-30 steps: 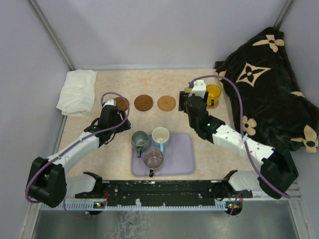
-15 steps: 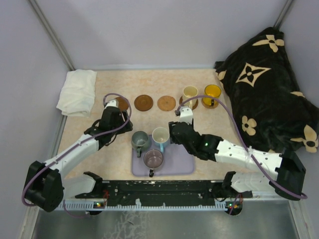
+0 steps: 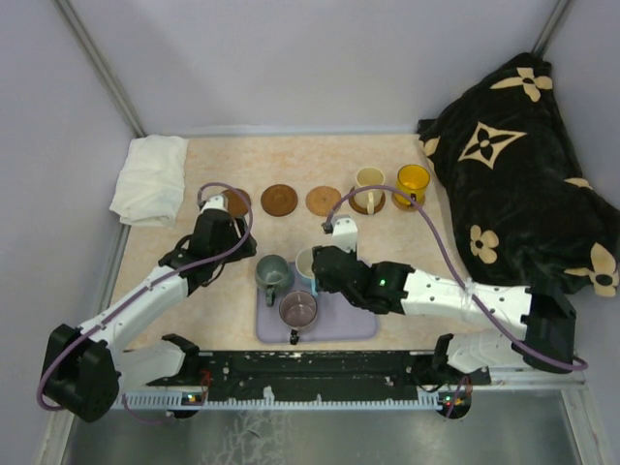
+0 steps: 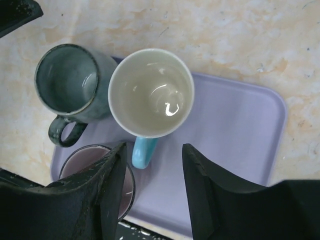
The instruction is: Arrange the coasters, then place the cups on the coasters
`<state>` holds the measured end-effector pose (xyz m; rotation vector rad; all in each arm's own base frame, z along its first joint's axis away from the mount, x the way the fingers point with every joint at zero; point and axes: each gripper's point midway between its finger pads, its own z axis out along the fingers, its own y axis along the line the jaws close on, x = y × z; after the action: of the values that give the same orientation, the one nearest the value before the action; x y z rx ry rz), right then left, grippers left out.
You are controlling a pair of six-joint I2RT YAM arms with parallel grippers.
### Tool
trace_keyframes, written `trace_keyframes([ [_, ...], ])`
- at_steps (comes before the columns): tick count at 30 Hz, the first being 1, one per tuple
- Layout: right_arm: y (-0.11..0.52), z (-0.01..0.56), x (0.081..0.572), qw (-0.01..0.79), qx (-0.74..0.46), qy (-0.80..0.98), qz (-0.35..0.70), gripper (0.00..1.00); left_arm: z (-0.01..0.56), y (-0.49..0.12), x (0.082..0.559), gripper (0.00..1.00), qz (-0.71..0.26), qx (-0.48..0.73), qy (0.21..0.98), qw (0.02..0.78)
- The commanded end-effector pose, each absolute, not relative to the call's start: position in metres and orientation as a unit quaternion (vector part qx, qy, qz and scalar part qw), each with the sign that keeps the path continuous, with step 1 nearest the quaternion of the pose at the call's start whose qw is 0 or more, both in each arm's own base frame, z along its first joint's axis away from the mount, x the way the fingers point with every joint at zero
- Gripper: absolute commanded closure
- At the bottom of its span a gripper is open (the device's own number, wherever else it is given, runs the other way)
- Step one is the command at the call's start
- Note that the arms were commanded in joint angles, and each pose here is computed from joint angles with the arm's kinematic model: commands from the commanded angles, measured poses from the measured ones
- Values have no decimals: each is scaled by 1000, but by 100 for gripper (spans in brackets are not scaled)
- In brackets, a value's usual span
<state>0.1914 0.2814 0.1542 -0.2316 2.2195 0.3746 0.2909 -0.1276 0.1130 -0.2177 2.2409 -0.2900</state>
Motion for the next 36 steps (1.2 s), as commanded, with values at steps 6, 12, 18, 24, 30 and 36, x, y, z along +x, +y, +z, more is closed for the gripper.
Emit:
trace_keyframes([
  [6,312,157,182,408,-94,893,163,53,107,-126,282,28,-114,-88,899,413],
  [12,311,150,178,395,-90,901,157,54,105,-127,282,28,-116,-87,899,413],
  [18,317,141,176,384,-97,905,156,54,103,-128,282,28,-118,-86,900,411],
  [24,326,132,180,380,-104,908,143,54,102,-128,282,28,-117,-84,900,411],
  [30,325,124,183,379,-102,912,122,54,101,-126,283,28,-113,-84,900,412],
  [36,326,116,185,374,-102,916,105,57,97,-128,284,28,-112,-81,902,409],
])
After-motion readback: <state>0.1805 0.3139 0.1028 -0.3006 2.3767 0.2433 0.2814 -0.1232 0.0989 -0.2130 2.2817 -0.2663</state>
